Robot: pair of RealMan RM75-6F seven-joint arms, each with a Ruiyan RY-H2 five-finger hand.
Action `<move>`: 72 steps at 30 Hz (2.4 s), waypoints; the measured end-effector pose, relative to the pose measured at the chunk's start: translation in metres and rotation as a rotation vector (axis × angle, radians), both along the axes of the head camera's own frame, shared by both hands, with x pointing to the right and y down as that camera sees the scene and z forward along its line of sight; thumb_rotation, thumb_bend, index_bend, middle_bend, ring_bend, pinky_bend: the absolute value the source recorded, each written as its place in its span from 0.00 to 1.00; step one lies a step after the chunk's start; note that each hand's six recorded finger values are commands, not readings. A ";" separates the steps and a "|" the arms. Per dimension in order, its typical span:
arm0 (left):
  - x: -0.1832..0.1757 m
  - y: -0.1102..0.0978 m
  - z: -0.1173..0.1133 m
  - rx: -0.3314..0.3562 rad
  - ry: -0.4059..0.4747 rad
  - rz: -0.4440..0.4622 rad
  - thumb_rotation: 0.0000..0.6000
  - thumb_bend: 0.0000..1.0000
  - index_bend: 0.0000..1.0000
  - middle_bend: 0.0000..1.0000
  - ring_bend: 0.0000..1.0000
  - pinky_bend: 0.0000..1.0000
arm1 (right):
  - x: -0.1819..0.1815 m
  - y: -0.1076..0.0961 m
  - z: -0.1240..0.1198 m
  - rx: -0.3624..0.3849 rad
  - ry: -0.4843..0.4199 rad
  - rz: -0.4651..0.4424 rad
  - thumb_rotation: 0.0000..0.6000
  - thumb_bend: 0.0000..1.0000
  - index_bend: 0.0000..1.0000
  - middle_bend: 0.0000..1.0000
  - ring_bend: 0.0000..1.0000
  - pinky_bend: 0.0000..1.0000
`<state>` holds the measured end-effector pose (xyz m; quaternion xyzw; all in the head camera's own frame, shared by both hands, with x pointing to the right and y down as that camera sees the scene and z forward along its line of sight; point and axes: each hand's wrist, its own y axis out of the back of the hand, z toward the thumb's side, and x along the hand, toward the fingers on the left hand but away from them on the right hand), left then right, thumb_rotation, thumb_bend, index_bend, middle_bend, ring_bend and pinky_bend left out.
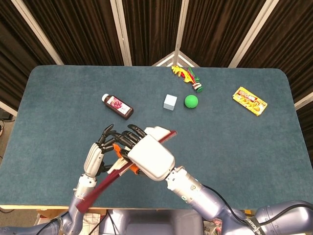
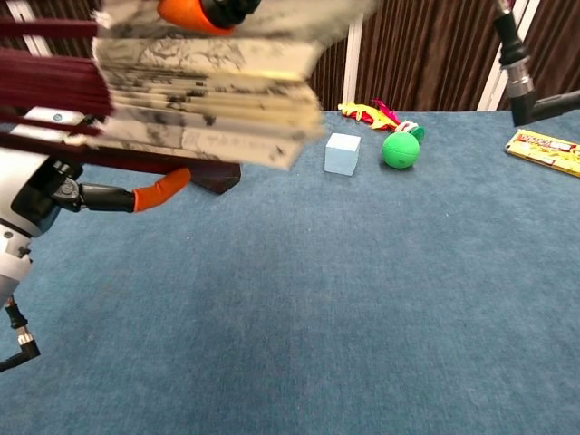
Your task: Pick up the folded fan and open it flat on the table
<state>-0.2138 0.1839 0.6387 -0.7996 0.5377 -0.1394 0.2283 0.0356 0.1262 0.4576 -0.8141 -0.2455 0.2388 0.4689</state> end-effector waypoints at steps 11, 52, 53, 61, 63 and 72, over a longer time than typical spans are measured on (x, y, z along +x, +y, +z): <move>-0.028 -0.013 0.009 0.028 -0.076 -0.028 1.00 0.43 0.68 0.42 0.01 0.19 | 0.016 -0.012 0.006 -0.004 0.016 0.045 1.00 0.43 0.85 0.18 0.22 0.16; -0.124 -0.061 -0.018 0.402 -0.466 -0.059 1.00 0.42 0.65 0.41 0.01 0.19 | 0.131 -0.070 0.089 -0.034 0.091 0.331 1.00 0.43 0.86 0.18 0.22 0.16; -0.124 -0.060 -0.017 0.409 -0.473 -0.055 1.00 0.42 0.65 0.41 0.01 0.19 | 0.132 -0.070 0.090 -0.034 0.092 0.335 1.00 0.43 0.86 0.18 0.22 0.16; -0.121 -0.057 -0.014 0.450 -0.516 -0.044 1.00 0.42 0.65 0.41 0.01 0.19 | 0.139 -0.069 0.106 -0.032 0.119 0.350 1.00 0.43 0.83 0.18 0.22 0.16; -0.120 -0.057 -0.013 0.454 -0.520 -0.044 1.00 0.42 0.65 0.41 0.01 0.19 | 0.139 -0.067 0.111 -0.032 0.130 0.343 1.00 0.43 0.69 0.17 0.20 0.15; -0.117 -0.057 -0.008 0.449 -0.539 -0.039 1.00 0.42 0.65 0.40 0.01 0.19 | 0.140 -0.057 0.126 -0.083 0.235 0.309 1.00 0.25 0.14 0.08 0.11 0.07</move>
